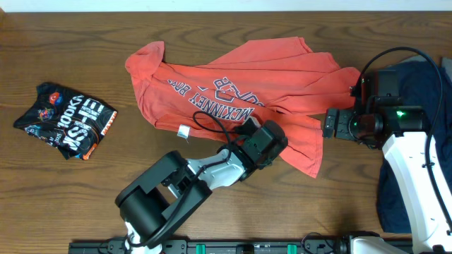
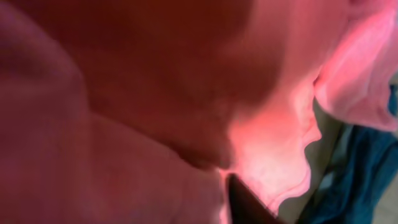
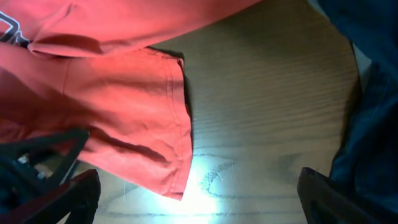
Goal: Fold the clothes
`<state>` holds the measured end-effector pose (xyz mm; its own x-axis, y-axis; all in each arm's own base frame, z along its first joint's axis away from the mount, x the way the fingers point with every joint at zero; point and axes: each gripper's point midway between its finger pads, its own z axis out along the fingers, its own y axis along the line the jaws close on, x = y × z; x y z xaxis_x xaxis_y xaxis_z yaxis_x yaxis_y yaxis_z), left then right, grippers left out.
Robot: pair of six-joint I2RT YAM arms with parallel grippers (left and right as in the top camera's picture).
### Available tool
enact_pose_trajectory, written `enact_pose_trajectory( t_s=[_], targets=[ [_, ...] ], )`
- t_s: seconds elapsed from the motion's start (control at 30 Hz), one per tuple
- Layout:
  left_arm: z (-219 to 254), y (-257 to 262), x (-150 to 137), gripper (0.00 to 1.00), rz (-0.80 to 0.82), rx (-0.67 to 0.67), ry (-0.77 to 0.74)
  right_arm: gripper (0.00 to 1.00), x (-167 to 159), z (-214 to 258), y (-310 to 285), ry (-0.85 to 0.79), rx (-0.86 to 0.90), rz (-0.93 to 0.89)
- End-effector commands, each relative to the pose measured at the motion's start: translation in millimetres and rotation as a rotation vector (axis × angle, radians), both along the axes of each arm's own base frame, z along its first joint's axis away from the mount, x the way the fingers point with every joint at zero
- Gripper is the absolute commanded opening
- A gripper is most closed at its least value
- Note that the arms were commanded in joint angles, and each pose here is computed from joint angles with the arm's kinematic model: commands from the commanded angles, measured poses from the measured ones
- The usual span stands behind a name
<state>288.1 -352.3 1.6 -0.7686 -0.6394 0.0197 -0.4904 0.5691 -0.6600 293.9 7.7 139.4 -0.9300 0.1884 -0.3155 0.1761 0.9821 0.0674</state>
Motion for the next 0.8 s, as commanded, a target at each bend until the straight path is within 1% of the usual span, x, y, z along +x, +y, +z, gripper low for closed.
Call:
enact_pose_trajectory(
  t_s=[0.0, 0.1, 0.17, 0.23, 0.37, 0.47, 0.57, 0.7, 0.77],
  targets=[
    [-47.9, 32.5, -14.8, 0.06, -0.042, 0.176, 0.032, 0.99, -0.3, 2.5, -1.3, -0.009, 0.002, 0.004],
    [-46.9, 33.1, -26.0, 0.06, -0.159, 0.202, 0.042, 0.99, -0.2, 2.5, -1.3, -0.01, 0.002, 0.003],
    [-45.6, 42.5, -35.9, 0.06, -0.238, 0.241, 0.069, 0.99, -0.3, 2.5, -1.3, -0.01, 0.002, 0.003],
    [-42.7, 65.0, -48.1, 0.06, -0.285, 0.308, 0.131, 0.99, -0.5, 2.4, -1.3, -0.009, 0.002, 0.003],
    [-21.1, 137.2, -74.0, 0.06, -0.329, 0.481, 0.287, 0.99, -0.5, 1.8, -1.3, -0.006, 0.007, -0.011],
    [4.2, 193.4, -85.8, 0.06, -0.305, 0.597, 0.367, 0.99, -1.6, 0.1, -1.4, 0.0, 0.014, -0.032],
    [29.1, 238.1, -91.3, 0.06, -0.265, 0.684, 0.392, 0.99, -3.6, -3.9, -3.0, 0.011, 0.018, -0.076],
    [53.5, 284.1, -100.4, 0.06, -0.164, 0.76, 0.432, 0.99, -7.9, -14.2, -15.4, 0.039, -0.024, -0.185],
    [61.9, 300.8, -103.1, 0.06, -0.11, 0.77, 0.447, 0.99, -8.4, -21.6, -16.7, 0.051, -0.025, -0.204]
  ],
)
